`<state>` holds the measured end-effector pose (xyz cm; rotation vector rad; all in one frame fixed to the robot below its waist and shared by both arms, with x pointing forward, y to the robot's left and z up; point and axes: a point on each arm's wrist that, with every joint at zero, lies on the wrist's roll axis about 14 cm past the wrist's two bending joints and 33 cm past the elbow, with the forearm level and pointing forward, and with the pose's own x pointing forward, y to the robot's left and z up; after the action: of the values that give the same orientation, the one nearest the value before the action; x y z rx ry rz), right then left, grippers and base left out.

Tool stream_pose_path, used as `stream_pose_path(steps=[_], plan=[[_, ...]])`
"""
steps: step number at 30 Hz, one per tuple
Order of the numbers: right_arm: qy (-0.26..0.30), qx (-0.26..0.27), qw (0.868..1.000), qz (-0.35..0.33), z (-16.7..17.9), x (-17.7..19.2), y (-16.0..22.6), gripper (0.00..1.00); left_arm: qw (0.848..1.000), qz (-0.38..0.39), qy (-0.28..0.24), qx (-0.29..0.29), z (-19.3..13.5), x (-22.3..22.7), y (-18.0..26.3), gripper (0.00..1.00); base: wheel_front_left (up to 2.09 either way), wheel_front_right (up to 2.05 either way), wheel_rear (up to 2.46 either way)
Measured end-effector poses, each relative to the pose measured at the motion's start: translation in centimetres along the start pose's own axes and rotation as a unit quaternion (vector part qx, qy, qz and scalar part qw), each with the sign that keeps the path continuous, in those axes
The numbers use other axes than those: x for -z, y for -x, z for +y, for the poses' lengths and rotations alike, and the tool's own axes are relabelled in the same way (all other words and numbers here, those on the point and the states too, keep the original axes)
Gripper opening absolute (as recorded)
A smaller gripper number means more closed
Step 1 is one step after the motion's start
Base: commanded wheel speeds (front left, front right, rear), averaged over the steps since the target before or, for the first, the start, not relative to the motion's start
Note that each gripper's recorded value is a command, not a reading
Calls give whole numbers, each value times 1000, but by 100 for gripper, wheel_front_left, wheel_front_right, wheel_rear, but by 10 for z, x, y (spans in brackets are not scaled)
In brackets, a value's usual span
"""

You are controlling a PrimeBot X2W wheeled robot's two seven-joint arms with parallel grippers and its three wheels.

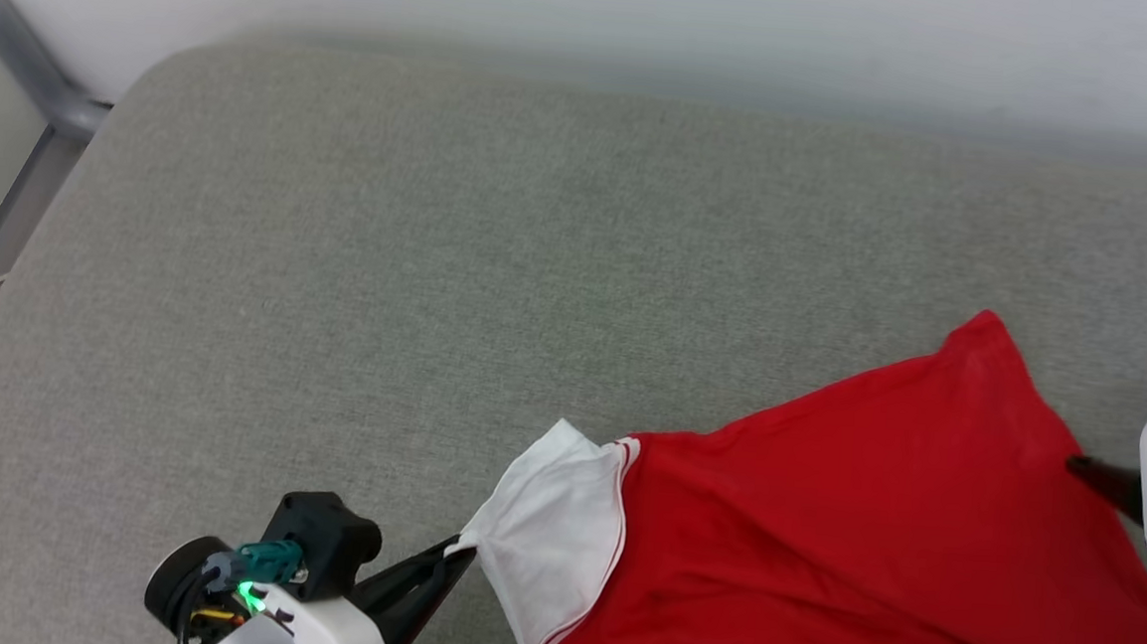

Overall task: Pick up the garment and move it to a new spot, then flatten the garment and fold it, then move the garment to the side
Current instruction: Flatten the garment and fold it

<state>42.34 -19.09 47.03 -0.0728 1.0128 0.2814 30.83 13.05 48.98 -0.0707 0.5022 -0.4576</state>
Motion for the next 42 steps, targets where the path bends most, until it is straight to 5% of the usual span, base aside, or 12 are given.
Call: stream_pose_path(steps=[15, 31, 32, 33, 34, 42], plan=[[36, 23, 997, 71, 2, -44, -98, 100, 999, 24, 25, -28, 16, 11, -11, 0, 0, 0, 0], [57, 24, 992, 111, 7, -39, -159, 100, 997, 45, 36, -45, 23, 22, -18, 0, 0, 0, 0], [57, 23, 992, 112, 7, -38, -160, 85, 997, 46, 36, -45, 24, 22, -18, 0, 0, 0, 0], [57, 22, 992, 111, 8, -38, -161, 32, 997, 46, 36, -46, 24, 22, -18, 0, 0, 0, 0], [57, 21, 992, 110, 8, -38, -161, 0, 997, 47, 36, -47, 24, 22, -18, 0, 0, 0, 0], [56, 10, 996, 75, 13, -44, -155, 0, 998, 29, 30, -55, 28, 13, -17, 0, 0, 0, 0]])
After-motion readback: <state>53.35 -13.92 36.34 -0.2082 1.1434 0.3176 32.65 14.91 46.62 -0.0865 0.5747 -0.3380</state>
